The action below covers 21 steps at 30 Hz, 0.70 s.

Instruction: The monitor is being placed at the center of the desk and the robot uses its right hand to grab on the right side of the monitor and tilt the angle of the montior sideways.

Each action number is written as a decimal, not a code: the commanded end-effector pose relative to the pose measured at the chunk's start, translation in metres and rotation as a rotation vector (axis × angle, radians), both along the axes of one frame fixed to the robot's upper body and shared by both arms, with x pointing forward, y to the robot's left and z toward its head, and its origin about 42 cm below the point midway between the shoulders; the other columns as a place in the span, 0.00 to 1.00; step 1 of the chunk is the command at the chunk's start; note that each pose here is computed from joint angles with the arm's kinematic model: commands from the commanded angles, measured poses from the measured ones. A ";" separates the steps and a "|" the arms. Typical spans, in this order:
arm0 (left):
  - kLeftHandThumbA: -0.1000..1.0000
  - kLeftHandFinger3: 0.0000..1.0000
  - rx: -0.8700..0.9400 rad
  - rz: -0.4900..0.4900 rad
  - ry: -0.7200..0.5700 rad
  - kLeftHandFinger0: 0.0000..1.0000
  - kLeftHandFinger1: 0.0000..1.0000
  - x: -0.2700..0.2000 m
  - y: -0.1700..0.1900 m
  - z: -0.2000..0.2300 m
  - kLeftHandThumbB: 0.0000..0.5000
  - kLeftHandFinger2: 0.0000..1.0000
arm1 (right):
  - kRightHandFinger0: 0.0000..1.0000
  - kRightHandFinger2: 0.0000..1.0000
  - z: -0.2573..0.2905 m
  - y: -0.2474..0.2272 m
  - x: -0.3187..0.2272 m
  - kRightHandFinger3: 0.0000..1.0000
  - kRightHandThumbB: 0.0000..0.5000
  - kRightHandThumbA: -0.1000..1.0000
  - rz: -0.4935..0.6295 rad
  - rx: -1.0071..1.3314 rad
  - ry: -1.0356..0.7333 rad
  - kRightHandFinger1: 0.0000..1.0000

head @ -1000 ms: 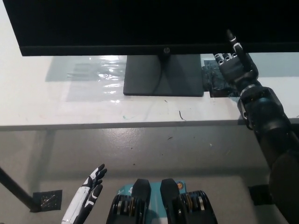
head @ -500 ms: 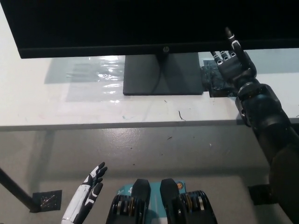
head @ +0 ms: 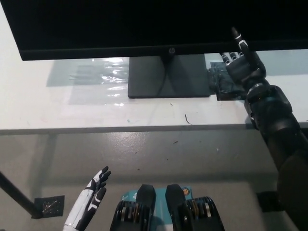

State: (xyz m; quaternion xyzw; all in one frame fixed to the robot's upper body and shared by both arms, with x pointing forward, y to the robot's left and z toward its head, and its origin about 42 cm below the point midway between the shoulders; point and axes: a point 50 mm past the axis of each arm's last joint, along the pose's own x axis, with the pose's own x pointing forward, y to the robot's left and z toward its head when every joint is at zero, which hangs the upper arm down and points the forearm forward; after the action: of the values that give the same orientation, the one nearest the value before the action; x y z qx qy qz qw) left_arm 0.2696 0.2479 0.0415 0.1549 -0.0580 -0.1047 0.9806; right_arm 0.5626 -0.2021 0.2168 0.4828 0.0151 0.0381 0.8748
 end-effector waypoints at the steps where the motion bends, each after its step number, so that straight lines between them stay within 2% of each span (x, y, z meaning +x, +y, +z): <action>1: 1.00 1.00 -0.007 -0.026 -0.072 1.00 1.00 0.012 0.006 0.015 0.70 1.00 | 1.00 1.00 0.020 0.011 -0.027 1.00 0.72 1.00 0.032 -0.168 -0.323 1.00; 3: 1.00 1.00 -0.004 -0.023 -0.071 1.00 1.00 0.012 0.007 0.015 0.70 1.00 | 1.00 1.00 0.013 0.010 -0.066 1.00 0.72 1.00 -0.007 -0.266 -0.408 1.00; 5: 1.00 1.00 0.001 -0.024 -0.072 1.00 1.00 0.012 0.007 0.015 0.70 1.00 | 1.00 1.00 0.004 0.005 -0.103 1.00 0.81 1.00 -0.031 -0.321 -0.466 1.00; 6: 1.00 1.00 0.002 -0.025 -0.069 1.00 1.00 0.011 0.006 0.014 0.69 1.00 | 1.00 1.00 0.000 0.003 -0.115 1.00 0.96 1.00 -0.041 -0.345 -0.476 1.00; 7: 1.00 1.00 0.004 -0.027 -0.065 1.00 1.00 0.009 0.007 0.013 0.69 1.00 | 1.00 1.00 -0.005 0.001 -0.140 1.00 0.77 1.00 -0.070 -0.397 -0.489 1.00; 8: 1.00 1.00 -0.007 -0.028 -0.059 1.00 1.00 0.009 0.007 0.012 0.70 1.00 | 1.00 1.00 -0.010 -0.002 -0.158 1.00 0.71 1.00 -0.078 -0.432 -0.511 1.00; 9: 1.00 1.00 -0.002 -0.025 -0.059 1.00 1.00 0.010 0.006 0.012 0.70 1.00 | 1.00 1.00 -0.015 -0.004 -0.179 1.00 0.71 1.00 -0.088 -0.489 -0.546 1.00; 13: 1.00 1.00 -0.007 -0.022 -0.050 1.00 1.00 0.006 0.005 0.009 0.69 1.00 | 1.00 1.00 -0.033 -0.010 -0.222 1.00 0.84 1.00 -0.108 -0.617 -0.595 1.00; 18: 1.00 1.00 -0.007 -0.021 -0.048 1.00 1.00 0.008 0.004 0.008 0.74 1.00 | 1.00 1.00 -0.043 0.001 -0.271 1.00 0.86 1.00 -0.163 -0.728 -0.657 1.00; 21: 1.00 1.00 -0.006 -0.022 -0.048 1.00 1.00 0.009 0.004 0.008 0.74 1.00 | 1.00 1.00 -0.042 0.001 -0.272 1.00 0.87 1.00 -0.164 -0.731 -0.654 1.00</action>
State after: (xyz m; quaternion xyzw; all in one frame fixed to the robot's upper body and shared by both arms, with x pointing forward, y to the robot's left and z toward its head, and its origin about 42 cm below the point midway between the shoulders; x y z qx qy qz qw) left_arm 0.2687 0.2477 0.0380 0.1544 -0.0511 -0.1045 0.9811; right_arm 0.3671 -0.2297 0.0961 0.3384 -0.0768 0.0275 0.9375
